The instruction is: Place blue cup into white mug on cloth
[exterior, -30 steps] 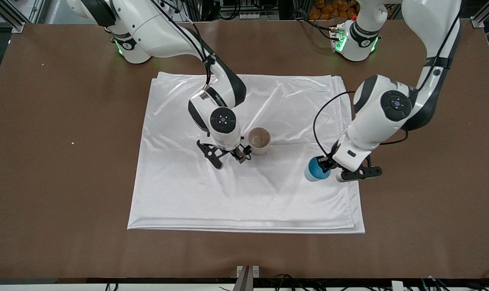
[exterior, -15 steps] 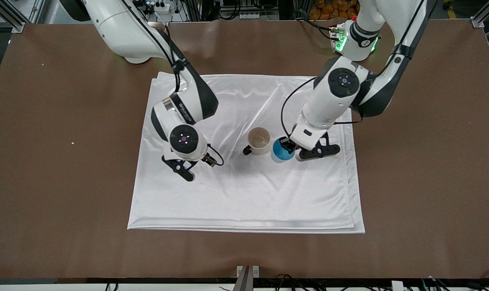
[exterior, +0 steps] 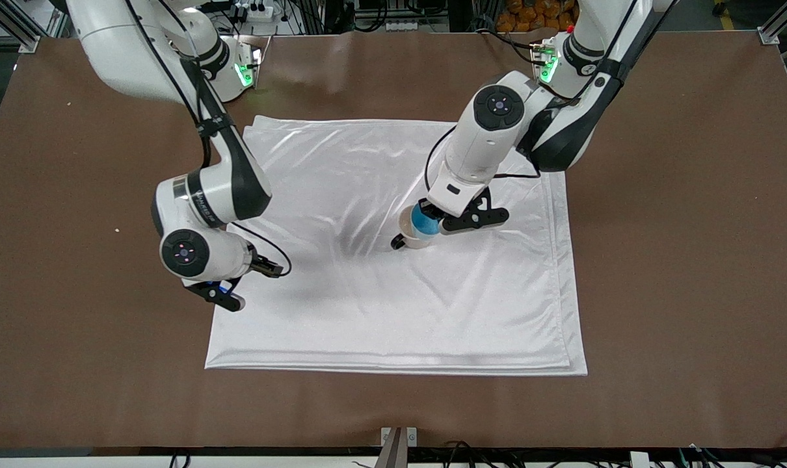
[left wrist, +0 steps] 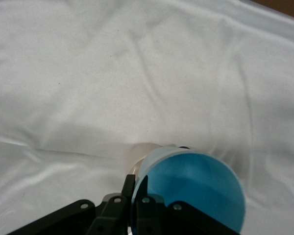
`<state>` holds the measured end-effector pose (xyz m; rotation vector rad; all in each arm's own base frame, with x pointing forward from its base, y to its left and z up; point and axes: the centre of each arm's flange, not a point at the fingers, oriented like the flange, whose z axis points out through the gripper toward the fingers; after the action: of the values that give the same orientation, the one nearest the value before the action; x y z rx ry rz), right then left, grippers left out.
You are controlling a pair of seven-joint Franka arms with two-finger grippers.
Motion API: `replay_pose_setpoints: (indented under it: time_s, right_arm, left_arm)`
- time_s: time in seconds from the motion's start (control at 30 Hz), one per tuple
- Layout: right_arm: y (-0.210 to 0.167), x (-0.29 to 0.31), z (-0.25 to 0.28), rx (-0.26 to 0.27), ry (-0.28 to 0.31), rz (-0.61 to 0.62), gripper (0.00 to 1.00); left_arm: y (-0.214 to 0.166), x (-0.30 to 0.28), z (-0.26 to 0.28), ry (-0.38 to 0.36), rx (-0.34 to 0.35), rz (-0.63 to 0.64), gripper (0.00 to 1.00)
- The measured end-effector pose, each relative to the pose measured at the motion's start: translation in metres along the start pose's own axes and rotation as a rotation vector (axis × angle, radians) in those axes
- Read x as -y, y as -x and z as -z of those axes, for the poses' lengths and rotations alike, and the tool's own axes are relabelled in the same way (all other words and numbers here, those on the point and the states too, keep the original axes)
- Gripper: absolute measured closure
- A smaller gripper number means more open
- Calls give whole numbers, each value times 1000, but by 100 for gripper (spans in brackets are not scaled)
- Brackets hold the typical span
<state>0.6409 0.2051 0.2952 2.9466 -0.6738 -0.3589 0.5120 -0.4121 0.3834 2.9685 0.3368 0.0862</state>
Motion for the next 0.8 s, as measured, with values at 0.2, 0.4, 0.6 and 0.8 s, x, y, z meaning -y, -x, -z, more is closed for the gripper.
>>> replay_pose_setpoints:
  time_s: [0.2,0.4,0.6,0.8]
  right_arm:
    - [-16,-28,5,-13,-24,80,0]
    - [-24,-49,5,-44,-36,145,0]
    - [-30,-67,-1,-81,-38,205,0]
    - [-42,-94,-9,-105,-52,275,0]
  left_arm:
    - [26,-13,-10,-33,1,29,96]
    - [49,-24,-25,-60,11,56,96]
    - [54,-24,-42,-85,18,58,96]
    - [50,-18,-55,-108,21,58,96]
